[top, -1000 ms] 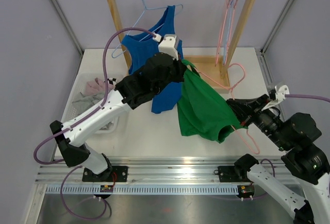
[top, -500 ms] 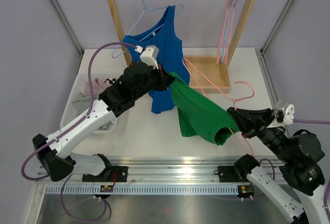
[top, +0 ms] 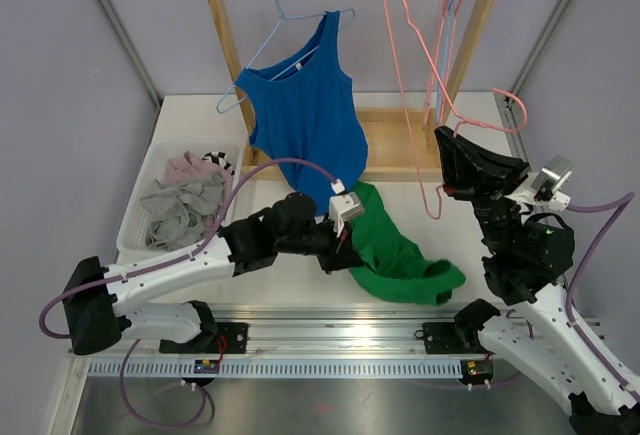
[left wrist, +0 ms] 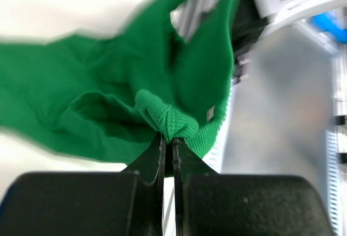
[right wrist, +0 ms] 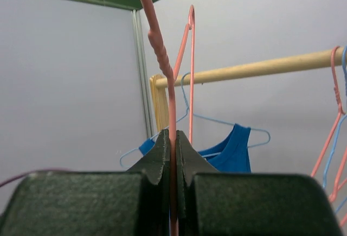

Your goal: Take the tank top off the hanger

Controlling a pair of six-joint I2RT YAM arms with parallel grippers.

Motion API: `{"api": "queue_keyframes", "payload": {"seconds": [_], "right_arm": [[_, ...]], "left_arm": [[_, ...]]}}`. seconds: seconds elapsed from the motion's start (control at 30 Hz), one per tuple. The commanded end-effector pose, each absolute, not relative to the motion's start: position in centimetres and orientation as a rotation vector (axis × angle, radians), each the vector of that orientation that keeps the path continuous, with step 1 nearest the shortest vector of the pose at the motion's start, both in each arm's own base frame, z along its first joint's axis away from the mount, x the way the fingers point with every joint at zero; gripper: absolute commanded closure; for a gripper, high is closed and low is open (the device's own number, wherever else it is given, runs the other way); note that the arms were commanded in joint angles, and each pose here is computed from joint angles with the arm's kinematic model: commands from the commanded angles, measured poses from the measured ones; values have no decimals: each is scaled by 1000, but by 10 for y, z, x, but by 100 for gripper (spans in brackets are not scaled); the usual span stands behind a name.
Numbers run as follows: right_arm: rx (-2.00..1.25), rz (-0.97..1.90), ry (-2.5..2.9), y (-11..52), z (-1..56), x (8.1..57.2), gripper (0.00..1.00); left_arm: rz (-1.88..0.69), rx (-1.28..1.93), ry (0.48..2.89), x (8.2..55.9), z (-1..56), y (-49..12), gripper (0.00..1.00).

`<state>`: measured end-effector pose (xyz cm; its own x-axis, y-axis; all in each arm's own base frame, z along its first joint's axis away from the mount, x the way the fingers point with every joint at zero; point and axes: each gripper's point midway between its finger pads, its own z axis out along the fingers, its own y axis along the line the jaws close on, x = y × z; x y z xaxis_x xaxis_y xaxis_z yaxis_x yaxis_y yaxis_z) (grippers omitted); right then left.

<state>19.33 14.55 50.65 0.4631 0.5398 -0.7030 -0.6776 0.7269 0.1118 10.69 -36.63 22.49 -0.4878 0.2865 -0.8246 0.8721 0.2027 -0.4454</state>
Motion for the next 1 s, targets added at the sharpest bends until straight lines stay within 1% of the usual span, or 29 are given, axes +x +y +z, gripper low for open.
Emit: {"api": "queue_keyframes", "payload": {"seconds": [0.0, 0.03, 0.07, 0.1, 0.13, 0.2, 0.23, 0.27, 0.33, 0.4, 0.43, 0.53, 0.57, 0.6, 0.67, 0.73, 0.83, 0.93, 0.97], "right_arm": [[-88, 729, 504, 108, 567, 157, 100], [-126, 729, 606, 120, 556, 169, 100], [-153, 752, 626, 120, 571, 160, 100], [-146, 801, 706, 126, 569, 164, 100], [-152, 800, 908, 138, 541, 185, 100], [-141, 781, 1102, 142, 523, 198, 100], [-111, 752, 1162, 139, 514, 206, 100], [-80, 727, 1211, 137, 506, 215, 100], [-13, 664, 1294, 128, 492, 227, 100], [28, 614, 1385, 127, 481, 240, 100], [72, 571, 1406, 120, 480, 247, 100], [114, 492, 1472, 118, 482, 265, 100], [107, 464, 1516, 126, 475, 280, 100], [116, 455, 1506, 123, 490, 279, 100], [159, 391, 1520, 123, 499, 300, 100], [166, 334, 1536, 123, 503, 313, 100], [171, 267, 1554, 129, 515, 352, 100], [161, 295, 1570, 131, 519, 375, 100], [168, 298, 1568, 132, 525, 389, 100]], "left_arm": [[-1080, 964, 1941, 131, 213, -347, 100], [-1001, 912, 1983, 142, 207, -340, 100], [-911, 854, 2070, 148, 194, -327, 100], [-782, 758, 2098, 166, 190, -315, 100], [-739, 716, 2111, 172, 192, -310, 100], [-661, 614, 2142, 179, 194, -294, 99], [-659, 596, 2138, 179, 197, -290, 92], [-678, 564, 2115, 179, 207, -286, 82], [-680, 534, 2098, 179, 216, -280, 56], [-700, 527, 2074, 175, 231, -274, 37], [-700, 519, 2069, 175, 236, -272, 22], [-687, 495, 2055, 173, 254, -260, 8], [-680, 491, 2055, 172, 257, -257, 6], [-676, 471, 2044, 172, 266, -250, 4], [-670, 464, 2041, 169, 270, -242, 1], [-680, 444, 2016, 167, 280, -235, 1], [-682, 433, 2017, 162, 282, -226, 1], [-681, 430, 2020, 159, 279, -221, 1], [-681, 428, 2021, 158, 280, -218, 1]]}}
